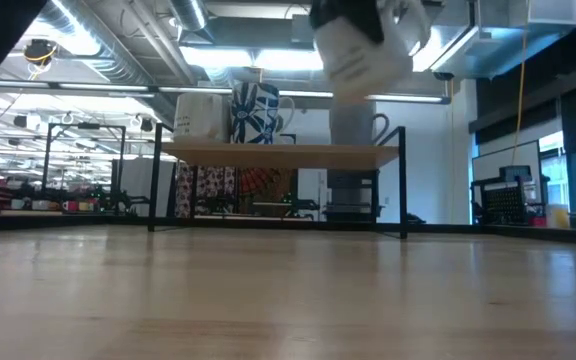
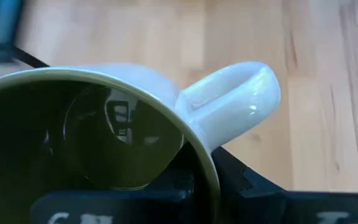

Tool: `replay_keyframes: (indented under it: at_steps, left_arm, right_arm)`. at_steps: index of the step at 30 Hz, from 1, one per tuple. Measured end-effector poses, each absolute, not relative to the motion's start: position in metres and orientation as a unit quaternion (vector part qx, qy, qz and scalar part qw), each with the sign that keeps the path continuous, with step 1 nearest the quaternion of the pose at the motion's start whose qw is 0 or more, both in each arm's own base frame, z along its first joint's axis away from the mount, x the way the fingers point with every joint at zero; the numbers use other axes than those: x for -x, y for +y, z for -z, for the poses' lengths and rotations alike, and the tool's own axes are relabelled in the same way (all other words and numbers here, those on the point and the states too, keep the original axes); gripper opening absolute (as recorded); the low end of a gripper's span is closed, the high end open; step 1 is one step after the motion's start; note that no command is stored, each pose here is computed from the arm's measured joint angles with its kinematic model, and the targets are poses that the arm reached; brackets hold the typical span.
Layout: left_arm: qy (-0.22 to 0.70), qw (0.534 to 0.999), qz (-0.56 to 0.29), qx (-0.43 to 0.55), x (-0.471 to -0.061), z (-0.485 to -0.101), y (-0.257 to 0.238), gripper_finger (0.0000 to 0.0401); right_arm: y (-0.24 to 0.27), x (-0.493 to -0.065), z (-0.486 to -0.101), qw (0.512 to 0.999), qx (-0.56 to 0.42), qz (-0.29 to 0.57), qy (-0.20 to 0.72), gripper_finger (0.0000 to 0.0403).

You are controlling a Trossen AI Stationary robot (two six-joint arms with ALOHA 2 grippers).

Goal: Place coffee mugs
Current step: Put the white-green mug on the shelf

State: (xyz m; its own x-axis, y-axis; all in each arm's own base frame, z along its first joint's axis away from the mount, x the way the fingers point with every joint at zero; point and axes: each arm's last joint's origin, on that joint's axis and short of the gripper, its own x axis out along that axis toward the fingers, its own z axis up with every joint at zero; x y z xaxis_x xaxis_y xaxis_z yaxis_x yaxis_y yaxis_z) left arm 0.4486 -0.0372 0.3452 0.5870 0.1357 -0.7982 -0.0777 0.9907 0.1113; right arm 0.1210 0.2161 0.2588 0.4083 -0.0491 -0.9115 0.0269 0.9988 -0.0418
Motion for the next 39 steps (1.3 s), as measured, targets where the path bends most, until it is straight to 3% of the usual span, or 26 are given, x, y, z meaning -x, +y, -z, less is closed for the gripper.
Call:
replay_keyframes:
  at_steps: [8, 21, 39]
  left_arm:
    - [0.401, 0.907, -0.12, -0.042, -0.44, -0.38, 0.009, 0.0016]
    - [0.438, 0.885, -0.159, -0.003, -0.43, -0.367, 0.097, 0.0016]
    - [0.473, 0.869, -0.143, -0.02, -0.445, -0.334, 0.107, 0.0016]
  right_arm:
    - [0.217, -0.121, -0.259, 0.837, 0.005, 0.021, 0.546, 0.0152]
    - [0.217, -0.12, -0.258, 0.833, 0.0, 0.021, 0.553, 0.0152]
    - [0.214, -0.119, -0.258, 0.831, 0.003, 0.031, 0.556, 0.0152]
